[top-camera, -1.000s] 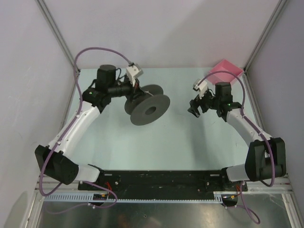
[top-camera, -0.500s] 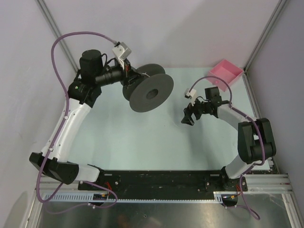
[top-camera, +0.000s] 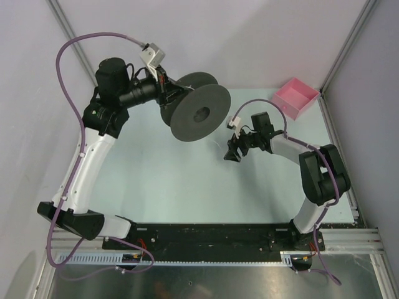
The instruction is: Wrap the cables
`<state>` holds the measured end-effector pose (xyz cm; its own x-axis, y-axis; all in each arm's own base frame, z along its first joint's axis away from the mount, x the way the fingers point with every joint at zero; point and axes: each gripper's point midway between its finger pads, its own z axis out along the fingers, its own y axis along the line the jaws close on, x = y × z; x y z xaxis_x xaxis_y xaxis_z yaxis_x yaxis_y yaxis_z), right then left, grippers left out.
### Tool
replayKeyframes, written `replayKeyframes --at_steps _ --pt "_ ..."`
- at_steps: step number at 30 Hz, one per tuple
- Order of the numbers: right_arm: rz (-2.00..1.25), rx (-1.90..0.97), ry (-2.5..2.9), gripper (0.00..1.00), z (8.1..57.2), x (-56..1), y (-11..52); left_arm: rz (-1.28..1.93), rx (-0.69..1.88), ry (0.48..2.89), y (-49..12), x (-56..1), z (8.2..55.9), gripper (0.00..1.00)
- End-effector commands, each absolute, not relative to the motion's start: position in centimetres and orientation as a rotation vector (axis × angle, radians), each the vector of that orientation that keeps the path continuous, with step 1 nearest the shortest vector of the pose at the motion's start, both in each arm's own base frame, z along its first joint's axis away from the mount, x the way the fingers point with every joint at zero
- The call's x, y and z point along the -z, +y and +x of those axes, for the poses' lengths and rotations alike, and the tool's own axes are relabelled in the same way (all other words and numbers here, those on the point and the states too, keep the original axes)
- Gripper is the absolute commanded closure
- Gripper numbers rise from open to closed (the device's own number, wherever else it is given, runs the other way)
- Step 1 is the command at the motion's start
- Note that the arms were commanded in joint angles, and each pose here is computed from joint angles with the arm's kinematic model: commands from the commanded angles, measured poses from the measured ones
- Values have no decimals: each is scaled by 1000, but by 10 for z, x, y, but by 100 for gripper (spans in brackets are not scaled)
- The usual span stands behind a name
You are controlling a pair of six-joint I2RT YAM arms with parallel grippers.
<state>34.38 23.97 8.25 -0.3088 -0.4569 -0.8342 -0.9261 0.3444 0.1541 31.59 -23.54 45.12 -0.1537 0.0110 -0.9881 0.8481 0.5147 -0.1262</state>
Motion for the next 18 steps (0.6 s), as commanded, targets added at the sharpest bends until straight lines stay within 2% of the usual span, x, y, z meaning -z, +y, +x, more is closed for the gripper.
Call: replayKeyframes --at_steps 1,6,10,11,13,18 --pt "-1196 -840 1865 33 365 -96 256 689 888 1452 -232 -500 316 100" --pt "-1260 -843 1877 53 361 -88 265 593 931 1479 -227 -510 328 100" --pt "-1271 -846 1891 90 357 -89 260 447 895 1517 -213 -511 349 100" --pt "-1271 -846 1897 95 356 -91 256 383 876 1533 -206 -510 357 100" --pt "-1274 -851 1911 99 350 -96 248 227 836 1570 -189 -504 378 100" --pt "-1328 -829 1870 100 334 -120 244 -79 792 1627 -162 -487 417 100"
